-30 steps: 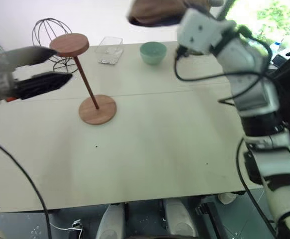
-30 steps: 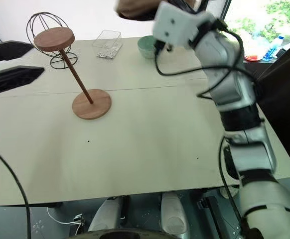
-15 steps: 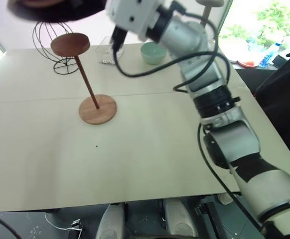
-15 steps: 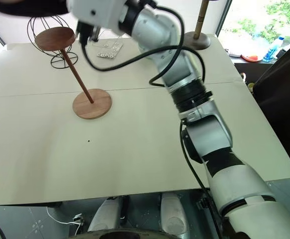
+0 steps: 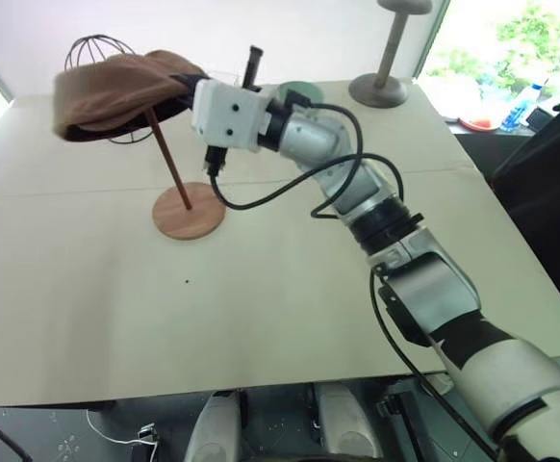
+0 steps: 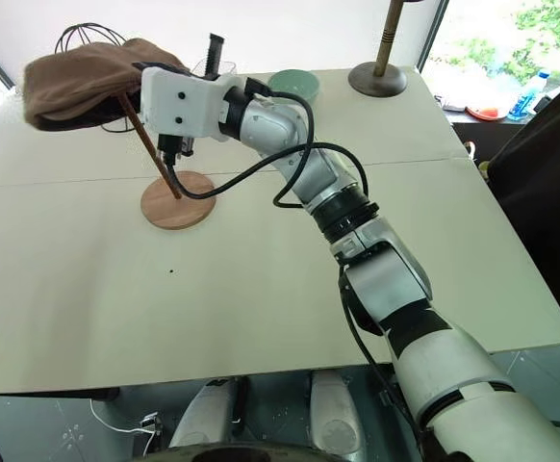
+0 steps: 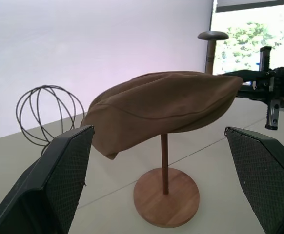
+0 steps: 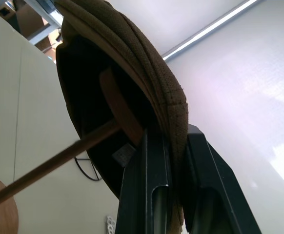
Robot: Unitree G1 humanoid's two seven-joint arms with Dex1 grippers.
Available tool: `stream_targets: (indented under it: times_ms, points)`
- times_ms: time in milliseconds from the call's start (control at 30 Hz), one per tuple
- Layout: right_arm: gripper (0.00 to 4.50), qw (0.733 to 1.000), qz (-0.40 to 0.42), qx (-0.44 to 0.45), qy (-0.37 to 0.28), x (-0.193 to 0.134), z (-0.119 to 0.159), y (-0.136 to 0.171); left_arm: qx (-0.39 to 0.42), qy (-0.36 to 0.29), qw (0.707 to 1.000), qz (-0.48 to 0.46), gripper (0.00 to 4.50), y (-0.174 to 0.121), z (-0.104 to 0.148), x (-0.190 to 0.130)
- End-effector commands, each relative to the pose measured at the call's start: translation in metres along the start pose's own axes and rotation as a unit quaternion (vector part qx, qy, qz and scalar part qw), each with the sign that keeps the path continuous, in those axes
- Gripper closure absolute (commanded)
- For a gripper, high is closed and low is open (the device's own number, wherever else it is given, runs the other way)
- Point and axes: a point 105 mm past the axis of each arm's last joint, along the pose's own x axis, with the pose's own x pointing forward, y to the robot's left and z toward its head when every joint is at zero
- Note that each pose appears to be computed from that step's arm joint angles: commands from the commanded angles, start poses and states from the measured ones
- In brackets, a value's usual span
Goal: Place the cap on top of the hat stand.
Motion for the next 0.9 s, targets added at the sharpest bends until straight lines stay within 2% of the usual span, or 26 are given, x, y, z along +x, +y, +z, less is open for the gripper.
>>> stream_targets:
  times_ms: [33,133,200,267,500,600,767,800,900]
  points:
    - [4.46,0.998,-0.052,-0.01,-0.033,-0.009,0.02,-0.025,0.026,-0.011,1.0,-0.008,0.0,-0.008,0.013,0.008]
    - [4.46,0.998,-0.044,-0.019,-0.03,-0.022,0.02,-0.014,0.027,-0.008,0.999,-0.02,0.0,-0.015,0.014,0.017]
    - [4.46,0.996,-0.028,-0.08,-0.034,-0.031,0.022,-0.005,0.028,-0.006,0.999,-0.026,0.0,-0.018,0.013,0.024]
    - [4.46,0.994,-0.018,-0.099,-0.034,-0.039,0.019,0.002,0.026,-0.006,0.999,-0.032,0.0,-0.019,0.013,0.029]
    - [4.46,0.995,-0.009,-0.1,-0.014,-0.035,0.01,0.007,0.024,-0.005,0.999,-0.048,0.0,-0.022,0.012,0.043]
    - [3.33,0.996,-0.011,-0.084,-0.016,-0.032,0.012,0.007,0.024,-0.006,0.998,-0.05,0.0,-0.021,0.012,0.044]
    - [0.61,0.997,-0.004,-0.071,-0.024,-0.033,0.017,0.006,0.022,-0.008,0.999,-0.044,0.0,-0.012,0.011,0.038]
    - [0.21,0.997,-0.004,-0.07,-0.022,-0.035,0.016,0.005,0.022,-0.007,0.999,-0.043,0.0,-0.011,0.01,0.036]
    - [0.21,0.996,0.006,-0.081,-0.021,-0.046,0.013,0.005,0.023,-0.003,0.999,-0.048,0.0,-0.008,0.007,0.034]
